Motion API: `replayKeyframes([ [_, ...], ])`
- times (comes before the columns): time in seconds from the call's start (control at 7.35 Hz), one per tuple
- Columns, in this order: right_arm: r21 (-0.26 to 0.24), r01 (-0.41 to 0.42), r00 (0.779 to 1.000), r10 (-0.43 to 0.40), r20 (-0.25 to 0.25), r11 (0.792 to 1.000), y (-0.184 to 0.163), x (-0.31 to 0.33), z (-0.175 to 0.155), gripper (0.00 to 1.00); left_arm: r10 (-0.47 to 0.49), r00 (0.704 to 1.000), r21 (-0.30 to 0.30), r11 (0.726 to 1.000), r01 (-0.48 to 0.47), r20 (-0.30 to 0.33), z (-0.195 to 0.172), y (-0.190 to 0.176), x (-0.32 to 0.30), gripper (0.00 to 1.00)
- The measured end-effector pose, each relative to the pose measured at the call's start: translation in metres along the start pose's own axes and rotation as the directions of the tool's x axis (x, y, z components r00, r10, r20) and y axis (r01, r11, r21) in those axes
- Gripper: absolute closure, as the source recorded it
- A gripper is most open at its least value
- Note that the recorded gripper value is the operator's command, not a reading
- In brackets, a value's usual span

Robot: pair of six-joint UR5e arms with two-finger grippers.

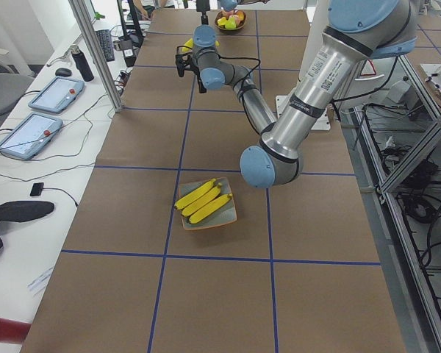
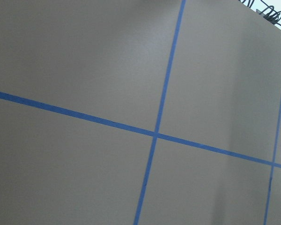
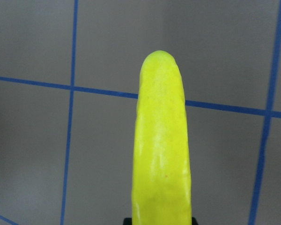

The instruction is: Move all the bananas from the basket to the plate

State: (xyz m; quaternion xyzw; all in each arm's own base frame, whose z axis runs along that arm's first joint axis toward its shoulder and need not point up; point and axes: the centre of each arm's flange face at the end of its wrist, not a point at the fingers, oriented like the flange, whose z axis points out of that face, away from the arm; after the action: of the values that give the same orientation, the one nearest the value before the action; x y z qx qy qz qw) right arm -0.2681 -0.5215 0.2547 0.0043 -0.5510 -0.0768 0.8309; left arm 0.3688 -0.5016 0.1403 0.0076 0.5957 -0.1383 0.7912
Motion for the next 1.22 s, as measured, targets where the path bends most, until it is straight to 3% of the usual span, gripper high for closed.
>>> replayKeyframes([
  [0.27,0.019,-0.018,0.998,0.017,0.052,1.0,0.016,-0.042,0.031,1.0,-0.069,0.995,-0.014,0.998,0.068,-0.066,0.027,-0.009,0.034,0.0],
  [0.68,0.034,-0.044,0.992,0.04,0.117,0.998,0.037,-0.078,0.057,1.0,-0.213,0.967,-0.056,0.977,0.207,-0.139,0.039,-0.008,0.076,0.0],
  [1.22,0.124,-0.068,0.974,0.04,0.221,0.99,0.047,-0.101,0.059,1.0,-0.326,0.925,-0.126,0.944,0.306,-0.194,0.049,0.006,0.086,0.0],
])
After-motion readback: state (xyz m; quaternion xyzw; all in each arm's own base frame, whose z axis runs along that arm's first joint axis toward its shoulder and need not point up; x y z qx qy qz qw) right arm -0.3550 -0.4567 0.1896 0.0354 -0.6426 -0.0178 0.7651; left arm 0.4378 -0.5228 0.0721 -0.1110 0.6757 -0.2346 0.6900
